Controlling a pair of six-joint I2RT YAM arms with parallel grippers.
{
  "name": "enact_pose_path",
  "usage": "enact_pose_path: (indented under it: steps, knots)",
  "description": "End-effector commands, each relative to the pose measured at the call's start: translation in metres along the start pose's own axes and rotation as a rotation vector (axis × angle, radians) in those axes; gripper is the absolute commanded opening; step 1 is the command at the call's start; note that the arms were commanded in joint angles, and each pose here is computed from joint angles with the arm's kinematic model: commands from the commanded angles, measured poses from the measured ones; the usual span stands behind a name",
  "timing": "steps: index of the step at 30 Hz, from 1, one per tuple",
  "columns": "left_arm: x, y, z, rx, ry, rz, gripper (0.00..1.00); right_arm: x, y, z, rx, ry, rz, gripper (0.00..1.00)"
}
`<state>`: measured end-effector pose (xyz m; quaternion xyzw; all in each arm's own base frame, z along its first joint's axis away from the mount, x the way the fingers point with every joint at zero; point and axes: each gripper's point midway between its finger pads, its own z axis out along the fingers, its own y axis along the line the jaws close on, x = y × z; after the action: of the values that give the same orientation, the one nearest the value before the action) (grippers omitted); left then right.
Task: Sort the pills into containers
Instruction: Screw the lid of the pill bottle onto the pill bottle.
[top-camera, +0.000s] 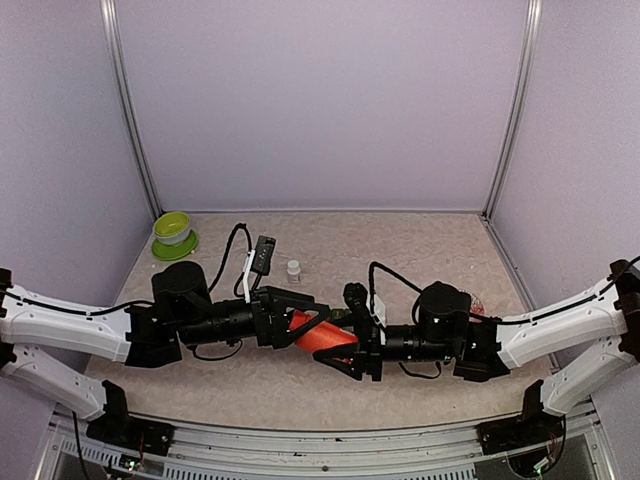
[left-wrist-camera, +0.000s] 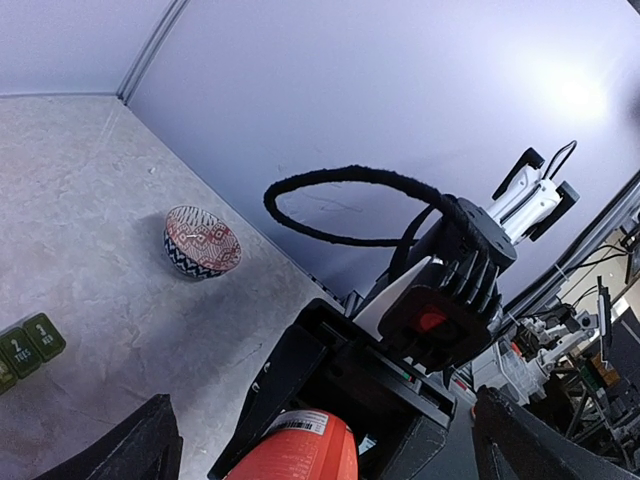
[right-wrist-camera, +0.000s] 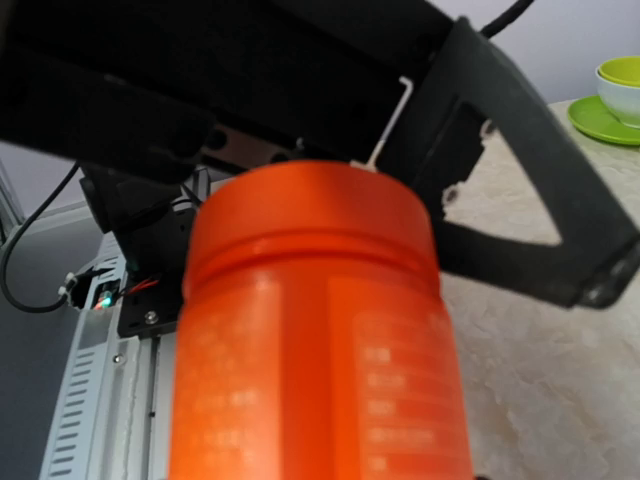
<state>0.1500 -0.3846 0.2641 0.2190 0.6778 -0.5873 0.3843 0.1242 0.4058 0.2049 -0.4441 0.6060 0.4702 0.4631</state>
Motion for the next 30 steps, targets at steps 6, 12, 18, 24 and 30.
enact_pose_path:
  steps: [6,12,18,24,30]
  knots:
    - [-0.028,-0.026,-0.008,0.044,-0.067,0.051,0.99,-0.032,0.004,-0.010,0.009,-0.094,-0.024,0.25]
    - [-0.022,-0.021,-0.010,0.030,-0.047,0.025,0.99,-0.046,-0.013,-0.029,0.143,-0.120,-0.065,0.25]
    - [-0.010,-0.016,-0.004,0.027,-0.008,0.002,0.99,-0.057,-0.014,-0.039,0.167,-0.144,-0.097,0.25]
    - [-0.010,-0.021,-0.001,0.062,-0.009,-0.008,0.99,-0.048,-0.019,-0.030,0.184,-0.101,-0.093,0.25]
    - [-0.011,-0.031,-0.001,0.108,-0.011,-0.003,0.99,-0.034,-0.019,-0.014,0.151,-0.057,-0.073,0.25]
